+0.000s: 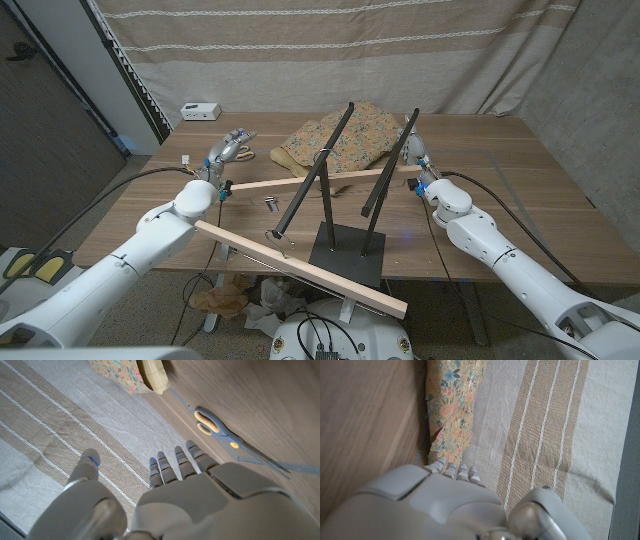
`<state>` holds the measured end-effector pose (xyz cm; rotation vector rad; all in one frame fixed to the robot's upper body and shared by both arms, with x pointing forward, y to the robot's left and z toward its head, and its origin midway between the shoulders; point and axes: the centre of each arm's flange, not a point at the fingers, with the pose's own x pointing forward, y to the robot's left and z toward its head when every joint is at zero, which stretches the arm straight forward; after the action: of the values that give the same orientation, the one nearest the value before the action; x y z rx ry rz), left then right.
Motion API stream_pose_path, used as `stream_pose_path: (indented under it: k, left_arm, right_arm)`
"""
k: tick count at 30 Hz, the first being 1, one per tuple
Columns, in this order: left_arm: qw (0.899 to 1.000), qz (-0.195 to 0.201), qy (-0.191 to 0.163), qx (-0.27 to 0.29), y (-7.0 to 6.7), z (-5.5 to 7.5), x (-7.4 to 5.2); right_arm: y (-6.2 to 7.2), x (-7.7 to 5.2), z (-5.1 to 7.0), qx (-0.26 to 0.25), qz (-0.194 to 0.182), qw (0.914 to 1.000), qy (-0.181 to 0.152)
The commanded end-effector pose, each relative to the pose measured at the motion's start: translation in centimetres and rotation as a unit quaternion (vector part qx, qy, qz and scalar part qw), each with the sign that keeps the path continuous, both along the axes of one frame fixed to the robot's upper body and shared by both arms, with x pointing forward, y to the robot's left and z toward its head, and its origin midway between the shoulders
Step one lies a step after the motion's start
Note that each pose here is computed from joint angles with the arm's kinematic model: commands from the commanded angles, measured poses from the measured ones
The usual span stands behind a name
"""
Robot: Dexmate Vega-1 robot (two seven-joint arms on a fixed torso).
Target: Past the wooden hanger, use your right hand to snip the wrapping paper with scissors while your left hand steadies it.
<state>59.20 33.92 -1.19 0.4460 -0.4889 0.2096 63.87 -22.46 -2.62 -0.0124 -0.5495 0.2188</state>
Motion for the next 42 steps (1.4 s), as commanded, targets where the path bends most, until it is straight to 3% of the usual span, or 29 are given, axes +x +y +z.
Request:
stream_pose_path:
  k: [1,12,18,31,36,42]
  left_arm:
    - [0.995,0.089,-0.01,0.052,0.3,1.6,-1.7]
    - [0.984,0.157,-0.015,0.085,-0.4,2.6,-2.8]
    - [0.978,0.173,-0.002,0.117,-0.4,3.5,-3.0]
    - [0.967,0.17,0.018,0.187,1.2,5.9,-3.0]
    - [0.974,0.138,0.03,0.18,2.2,5.5,-3.0]
    - [0.972,0.143,0.036,0.183,3.3,5.6,-3.5]
  right_arm:
    - [0.6,0.1,0.1,0.003,0.004,1.0,0.0]
    - [0.8,0.1,0.4,0.006,0.01,0.9999,-0.007]
    - [0.9,0.2,0.8,0.005,0.014,0.9998,-0.01]
    - [0.6,0.4,1.3,0.004,0.017,0.9997,-0.019]
    - [0.7,0.5,1.3,0.002,0.017,0.9997,-0.015]
    - [0.9,0.3,1.5,0.001,0.017,0.9997,-0.018]
